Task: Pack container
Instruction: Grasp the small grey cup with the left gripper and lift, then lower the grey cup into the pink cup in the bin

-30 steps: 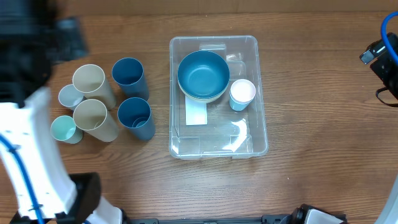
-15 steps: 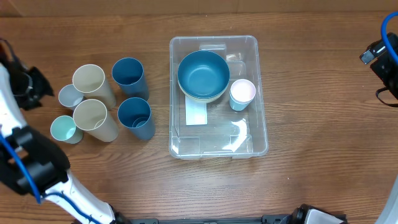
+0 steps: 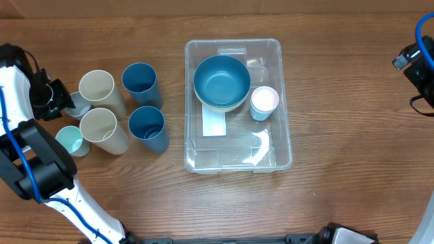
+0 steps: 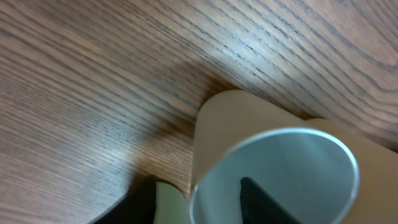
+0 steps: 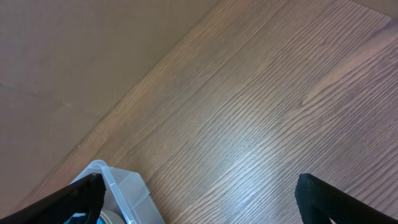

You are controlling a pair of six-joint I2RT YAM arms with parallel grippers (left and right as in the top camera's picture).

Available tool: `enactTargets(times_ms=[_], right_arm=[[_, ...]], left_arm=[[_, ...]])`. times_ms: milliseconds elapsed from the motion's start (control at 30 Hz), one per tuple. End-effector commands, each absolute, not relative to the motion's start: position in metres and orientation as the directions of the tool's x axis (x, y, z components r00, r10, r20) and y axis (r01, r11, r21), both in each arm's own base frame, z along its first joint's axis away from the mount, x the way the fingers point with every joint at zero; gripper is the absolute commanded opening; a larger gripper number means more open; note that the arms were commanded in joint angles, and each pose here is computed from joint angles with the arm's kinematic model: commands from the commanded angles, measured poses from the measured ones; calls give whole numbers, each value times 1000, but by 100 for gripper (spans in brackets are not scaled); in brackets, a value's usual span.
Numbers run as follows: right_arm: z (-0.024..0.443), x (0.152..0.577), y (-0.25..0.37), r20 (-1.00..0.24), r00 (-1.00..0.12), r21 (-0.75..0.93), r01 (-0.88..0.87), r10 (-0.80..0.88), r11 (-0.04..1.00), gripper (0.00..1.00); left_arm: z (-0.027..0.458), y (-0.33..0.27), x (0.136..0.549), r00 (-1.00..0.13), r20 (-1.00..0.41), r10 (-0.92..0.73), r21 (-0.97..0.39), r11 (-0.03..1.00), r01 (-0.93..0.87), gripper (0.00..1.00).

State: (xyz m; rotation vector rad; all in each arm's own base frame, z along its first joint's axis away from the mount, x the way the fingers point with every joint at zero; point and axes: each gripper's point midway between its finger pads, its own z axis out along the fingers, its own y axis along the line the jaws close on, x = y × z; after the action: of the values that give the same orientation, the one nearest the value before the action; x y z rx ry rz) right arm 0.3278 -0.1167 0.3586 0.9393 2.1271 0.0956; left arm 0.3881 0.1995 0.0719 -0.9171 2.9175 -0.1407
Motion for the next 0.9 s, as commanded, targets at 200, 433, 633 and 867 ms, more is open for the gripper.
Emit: enactTargets(times_ms=[200, 433, 633, 867], right_arm=[[360, 329, -117, -638, -407, 362, 591, 654, 721, 100], [360, 329, -117, -638, -407, 362, 591, 654, 721, 100], [360, 329, -117, -638, -407, 362, 591, 654, 721, 100], [360, 329, -117, -638, -407, 362, 591, 654, 721, 100]], left_arm=[[59, 213, 387, -784, -60, -617, -39, 787, -616, 4], [199, 236, 392, -682, -329, -653, -64, 736, -674, 4], [407, 121, 378, -599, -712, -366, -206, 925, -321, 4], [439, -98, 345, -597, -785, 167, -78, 928, 363, 4]])
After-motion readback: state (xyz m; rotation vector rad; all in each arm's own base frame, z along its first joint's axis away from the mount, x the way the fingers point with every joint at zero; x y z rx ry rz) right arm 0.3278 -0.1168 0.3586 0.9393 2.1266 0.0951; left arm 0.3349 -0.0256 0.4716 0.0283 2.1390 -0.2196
